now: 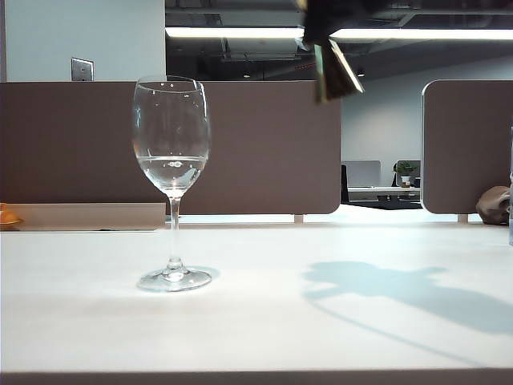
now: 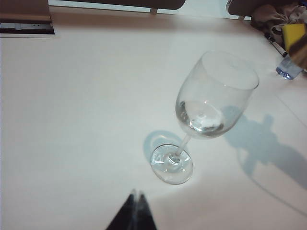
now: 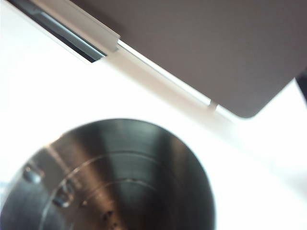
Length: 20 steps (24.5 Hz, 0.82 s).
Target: Pick up the jigger and pour the water inside into the glass.
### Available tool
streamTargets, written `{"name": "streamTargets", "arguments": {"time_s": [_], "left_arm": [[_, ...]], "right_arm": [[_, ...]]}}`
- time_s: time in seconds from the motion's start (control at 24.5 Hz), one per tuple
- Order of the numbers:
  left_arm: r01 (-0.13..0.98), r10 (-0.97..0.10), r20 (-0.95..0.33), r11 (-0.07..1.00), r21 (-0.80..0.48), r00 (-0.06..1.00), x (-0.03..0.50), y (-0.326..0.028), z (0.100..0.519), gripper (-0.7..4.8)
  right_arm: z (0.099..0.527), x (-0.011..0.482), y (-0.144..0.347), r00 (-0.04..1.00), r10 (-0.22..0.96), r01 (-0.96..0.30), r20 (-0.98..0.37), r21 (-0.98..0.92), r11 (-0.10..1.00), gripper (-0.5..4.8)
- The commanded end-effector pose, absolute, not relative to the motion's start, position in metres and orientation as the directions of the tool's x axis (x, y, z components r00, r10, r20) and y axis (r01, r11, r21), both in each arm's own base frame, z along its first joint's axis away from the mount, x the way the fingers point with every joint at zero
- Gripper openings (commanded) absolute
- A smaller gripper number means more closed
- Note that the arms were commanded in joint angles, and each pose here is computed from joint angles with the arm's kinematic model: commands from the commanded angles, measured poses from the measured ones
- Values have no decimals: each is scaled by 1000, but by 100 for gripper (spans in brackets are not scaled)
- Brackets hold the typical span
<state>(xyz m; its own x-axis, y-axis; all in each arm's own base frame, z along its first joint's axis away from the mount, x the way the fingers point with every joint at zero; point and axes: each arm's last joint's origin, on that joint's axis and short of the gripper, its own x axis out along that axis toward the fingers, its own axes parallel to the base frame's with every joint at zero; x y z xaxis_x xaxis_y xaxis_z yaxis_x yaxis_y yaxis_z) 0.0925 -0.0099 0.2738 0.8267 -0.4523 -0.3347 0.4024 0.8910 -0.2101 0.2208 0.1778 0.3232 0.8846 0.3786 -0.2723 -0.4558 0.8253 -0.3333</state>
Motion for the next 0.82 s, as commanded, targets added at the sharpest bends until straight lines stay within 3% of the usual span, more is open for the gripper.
{"name": "streamTargets", "arguments": {"time_s": [0.04,0.45,0.82], "left_arm": [[407,-455,-322,890,-208,830,93,-10,276,-6],[407,-454,-322,890,-207,830,93,-10,276,-6],[406,-455,-322,890,-208,831,93,-10,276,-6]], "right_arm": [[311,211,164,877,431,-472,-214,-204,858,-1],[254,198,134,833,532,-536,-151,17,844,-1],[216,188,126,832,538,-540,-134,26,841,-1]]}}
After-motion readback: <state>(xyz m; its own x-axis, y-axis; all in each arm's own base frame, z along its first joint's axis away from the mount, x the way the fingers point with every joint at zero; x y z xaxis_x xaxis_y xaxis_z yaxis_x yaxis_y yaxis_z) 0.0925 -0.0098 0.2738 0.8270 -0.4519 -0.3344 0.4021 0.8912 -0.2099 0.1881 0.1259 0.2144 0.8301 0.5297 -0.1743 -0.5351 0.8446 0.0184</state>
